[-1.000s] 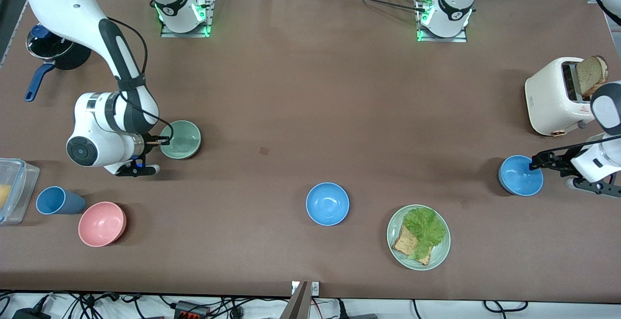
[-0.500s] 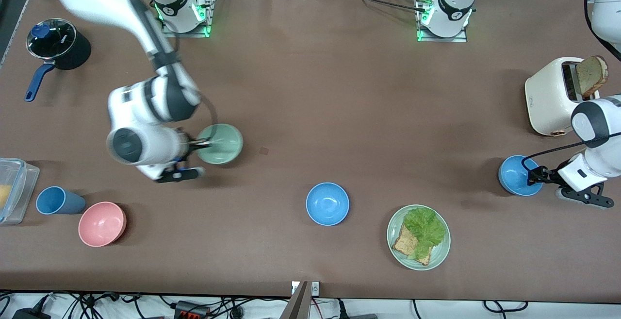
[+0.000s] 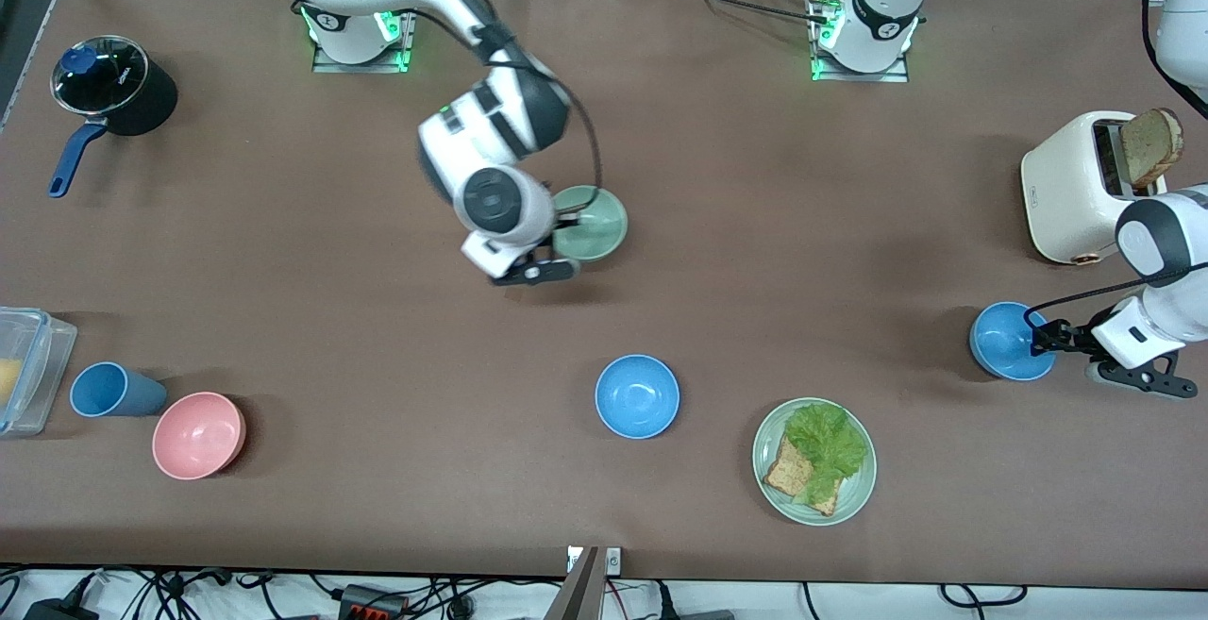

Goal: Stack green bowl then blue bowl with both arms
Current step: 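Carry the green bowl with the right gripper toward the table center, then release the green bowl with the right gripper while the left gripper grasps the blue bowl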

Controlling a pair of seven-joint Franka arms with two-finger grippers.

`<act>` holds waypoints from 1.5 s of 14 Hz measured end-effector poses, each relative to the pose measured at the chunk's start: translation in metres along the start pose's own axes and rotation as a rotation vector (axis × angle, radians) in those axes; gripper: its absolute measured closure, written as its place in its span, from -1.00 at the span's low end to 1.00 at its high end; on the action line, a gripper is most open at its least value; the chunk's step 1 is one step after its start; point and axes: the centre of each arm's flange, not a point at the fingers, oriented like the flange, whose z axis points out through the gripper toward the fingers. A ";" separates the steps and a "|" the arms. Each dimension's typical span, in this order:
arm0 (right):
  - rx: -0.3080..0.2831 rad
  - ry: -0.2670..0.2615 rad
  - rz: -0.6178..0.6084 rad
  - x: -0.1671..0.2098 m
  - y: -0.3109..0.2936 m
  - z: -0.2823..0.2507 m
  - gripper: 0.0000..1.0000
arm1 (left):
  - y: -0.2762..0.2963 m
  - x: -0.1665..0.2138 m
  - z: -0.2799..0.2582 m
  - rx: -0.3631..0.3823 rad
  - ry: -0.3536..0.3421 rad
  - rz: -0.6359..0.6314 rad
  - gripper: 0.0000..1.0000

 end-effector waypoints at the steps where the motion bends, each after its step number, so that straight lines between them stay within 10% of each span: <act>1: 0.004 0.010 0.014 -0.001 -0.014 0.010 0.90 | 0.002 -0.002 0.006 -0.005 -0.006 0.001 -1.00; 6: 0.019 0.035 0.028 -0.001 -0.044 0.052 0.90 | 0.010 -0.010 0.021 -0.010 -0.004 0.005 -0.95; 10: 0.056 0.009 0.049 -0.004 -0.053 0.066 0.89 | 0.000 -0.016 0.021 -0.008 -0.002 -0.012 -0.15; 15: 0.126 0.012 0.099 -0.001 -0.058 0.041 0.01 | 0.000 -0.018 0.021 -0.014 -0.002 -0.013 0.85; 21: 0.050 0.220 0.106 0.020 0.037 -0.123 -1.00 | 0.021 -0.016 0.013 -0.086 -0.090 0.091 0.89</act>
